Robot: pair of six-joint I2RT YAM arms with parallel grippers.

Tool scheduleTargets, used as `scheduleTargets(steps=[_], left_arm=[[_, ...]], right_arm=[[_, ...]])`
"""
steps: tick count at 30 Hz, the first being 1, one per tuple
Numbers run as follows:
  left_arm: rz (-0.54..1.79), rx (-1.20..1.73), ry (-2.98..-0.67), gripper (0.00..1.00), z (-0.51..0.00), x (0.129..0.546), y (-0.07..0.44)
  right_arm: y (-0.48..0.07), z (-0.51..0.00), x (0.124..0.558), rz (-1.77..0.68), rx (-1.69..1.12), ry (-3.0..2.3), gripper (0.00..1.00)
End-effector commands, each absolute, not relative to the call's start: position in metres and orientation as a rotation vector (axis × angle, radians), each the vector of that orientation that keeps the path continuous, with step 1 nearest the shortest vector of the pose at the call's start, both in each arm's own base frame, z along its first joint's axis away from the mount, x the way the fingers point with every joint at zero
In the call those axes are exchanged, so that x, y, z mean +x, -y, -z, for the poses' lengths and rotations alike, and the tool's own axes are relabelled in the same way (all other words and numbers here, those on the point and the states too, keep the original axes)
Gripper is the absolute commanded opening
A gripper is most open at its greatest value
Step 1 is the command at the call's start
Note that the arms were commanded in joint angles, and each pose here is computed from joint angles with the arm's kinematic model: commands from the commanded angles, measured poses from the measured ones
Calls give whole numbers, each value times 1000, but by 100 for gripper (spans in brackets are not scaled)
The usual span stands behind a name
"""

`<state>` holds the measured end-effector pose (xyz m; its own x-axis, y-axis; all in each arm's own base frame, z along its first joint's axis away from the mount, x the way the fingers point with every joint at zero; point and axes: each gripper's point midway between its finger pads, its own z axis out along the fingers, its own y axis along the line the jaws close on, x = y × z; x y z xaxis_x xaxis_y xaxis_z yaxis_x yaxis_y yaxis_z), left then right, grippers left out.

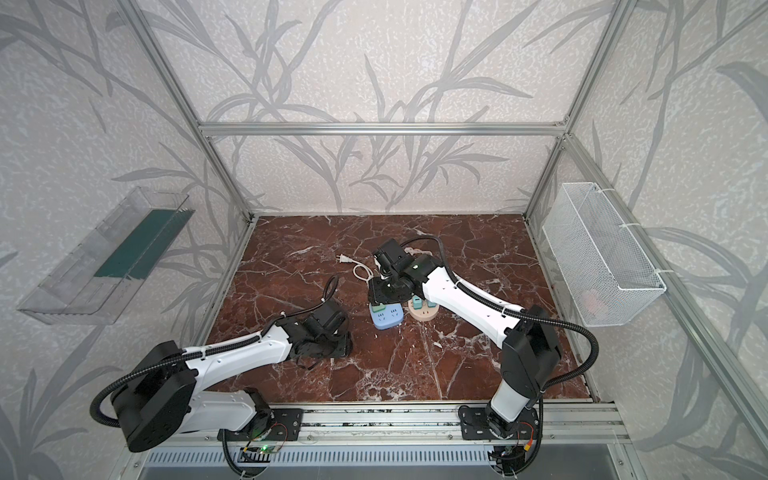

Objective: Insert the plug
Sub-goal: 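Lower the left gripper onto the pink adapter and close on it, then lift the pink adapter with the left gripper toward the right gripper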

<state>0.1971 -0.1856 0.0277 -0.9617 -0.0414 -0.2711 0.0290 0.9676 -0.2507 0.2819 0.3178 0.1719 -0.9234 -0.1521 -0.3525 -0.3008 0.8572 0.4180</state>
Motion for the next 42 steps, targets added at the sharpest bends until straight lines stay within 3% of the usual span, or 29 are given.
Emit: scheduleTargets(steps=[1, 15, 18, 21, 22, 23, 29, 33, 38, 42], left_arm=[[369, 24, -2829, 60, -29, 195, 186], [396, 49, -2819, 50, -25, 188, 190], [369, 67, -2802, 44, -25, 188, 187], [345, 90, -2780, 25, -27, 193, 186], [336, 97, -2769, 9, -29, 195, 186], [320, 101, -2755, 0, -32, 199, 185], [189, 206, -2549, 0, -73, 235, 181], [233, 316, -2333, 0, -115, 253, 192], [401, 449, -2025, 0, -167, 248, 212], [382, 518, -1839, 0, -192, 247, 211]], right_arm=[[-318, -171, 278, -736, -326, -2753, 56], [-314, -176, 267, -825, -281, -2839, 56], [-314, -179, 262, -845, -290, -2866, 55], [-315, -182, 257, -878, -297, -2896, 55], [-315, -183, 255, -898, -294, -2904, 55], [-316, -184, 253, -921, -290, -2910, 55], [-317, -192, 249, -991, -277, -2909, 55], [-323, -198, 245, -1058, -226, -2923, 56], [-326, -208, 245, -1110, -198, -2902, 57], [-328, -212, 251, -1103, -177, -2887, 60]])
